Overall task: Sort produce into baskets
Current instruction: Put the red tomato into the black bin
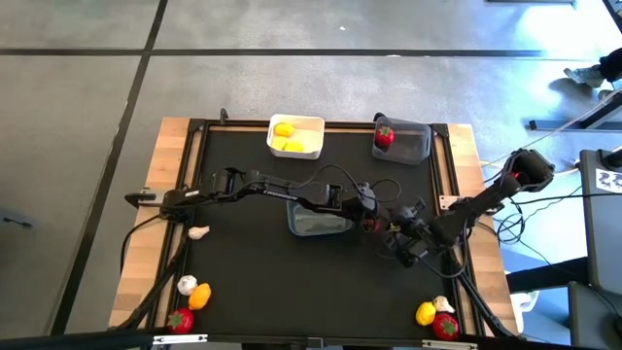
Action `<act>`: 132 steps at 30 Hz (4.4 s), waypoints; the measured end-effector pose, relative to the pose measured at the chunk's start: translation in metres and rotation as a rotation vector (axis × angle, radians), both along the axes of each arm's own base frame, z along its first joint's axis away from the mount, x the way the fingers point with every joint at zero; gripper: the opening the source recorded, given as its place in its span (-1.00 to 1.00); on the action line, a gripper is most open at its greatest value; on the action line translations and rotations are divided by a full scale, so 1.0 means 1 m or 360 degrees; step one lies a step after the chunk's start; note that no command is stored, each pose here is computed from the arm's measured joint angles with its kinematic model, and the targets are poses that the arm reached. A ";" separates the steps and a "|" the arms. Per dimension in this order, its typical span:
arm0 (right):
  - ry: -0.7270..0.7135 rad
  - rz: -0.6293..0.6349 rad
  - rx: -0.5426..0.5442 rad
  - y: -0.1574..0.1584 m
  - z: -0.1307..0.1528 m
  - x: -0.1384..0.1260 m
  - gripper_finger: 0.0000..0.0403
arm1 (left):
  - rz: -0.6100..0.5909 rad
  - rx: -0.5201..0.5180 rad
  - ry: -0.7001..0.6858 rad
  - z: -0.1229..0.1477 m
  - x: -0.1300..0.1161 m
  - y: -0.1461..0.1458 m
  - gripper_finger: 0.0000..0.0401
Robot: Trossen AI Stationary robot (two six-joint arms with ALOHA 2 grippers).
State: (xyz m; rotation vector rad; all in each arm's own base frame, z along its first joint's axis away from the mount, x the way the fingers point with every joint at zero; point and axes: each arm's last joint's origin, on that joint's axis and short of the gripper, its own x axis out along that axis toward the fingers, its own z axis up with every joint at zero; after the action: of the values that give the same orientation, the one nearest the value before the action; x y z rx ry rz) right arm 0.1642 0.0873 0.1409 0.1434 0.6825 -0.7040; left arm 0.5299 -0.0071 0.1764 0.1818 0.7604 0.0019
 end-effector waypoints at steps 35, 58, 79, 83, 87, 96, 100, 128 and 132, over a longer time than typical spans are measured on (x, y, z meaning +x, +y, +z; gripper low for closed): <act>-0.0049 0.0140 0.0098 0.016 0.029 0.021 0.56 | -0.0094 0.0062 0.0597 0.075 -0.083 -0.053 0.29; -0.0032 0.0193 0.0113 -0.005 0.033 0.044 0.66 | 0.0055 -0.0380 -0.0450 0.042 -0.194 -0.058 0.29; 0.0222 0.0095 0.0201 -0.019 0.002 0.058 0.66 | 0.0018 -0.0439 -0.0552 0.033 -0.199 -0.058 0.29; 0.0248 0.0092 0.0189 -0.018 -0.004 0.060 0.66 | 0.0018 -0.0439 -0.0553 0.033 -0.199 -0.058 0.29; 0.0246 0.0094 0.0192 -0.018 -0.004 0.061 0.60 | 0.0020 -0.0441 -0.0553 0.033 -0.199 -0.058 0.29; 0.0244 0.0105 0.0199 -0.018 -0.002 0.059 0.30 | 0.0022 -0.0445 -0.0553 0.033 -0.199 -0.058 0.29; 0.0241 0.0128 0.0248 -0.019 0.006 0.054 0.37 | 0.0021 -0.0444 -0.0553 0.033 -0.199 -0.058 0.29; -0.0338 -0.0265 0.0086 -0.110 0.103 0.005 0.38 | 0.0017 -0.0438 -0.0552 0.033 -0.199 -0.058 0.29; -0.0320 -0.0369 0.0040 -0.131 0.104 0.006 0.38 | 0.0017 -0.0437 -0.0552 0.033 -0.199 -0.058 0.29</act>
State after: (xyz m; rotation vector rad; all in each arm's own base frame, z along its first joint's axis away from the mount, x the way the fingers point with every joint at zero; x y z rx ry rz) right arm 0.1707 -0.0433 0.2445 0.3157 0.4859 -0.8898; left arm 0.3314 -0.0647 0.2095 -0.0841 0.4091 -0.0592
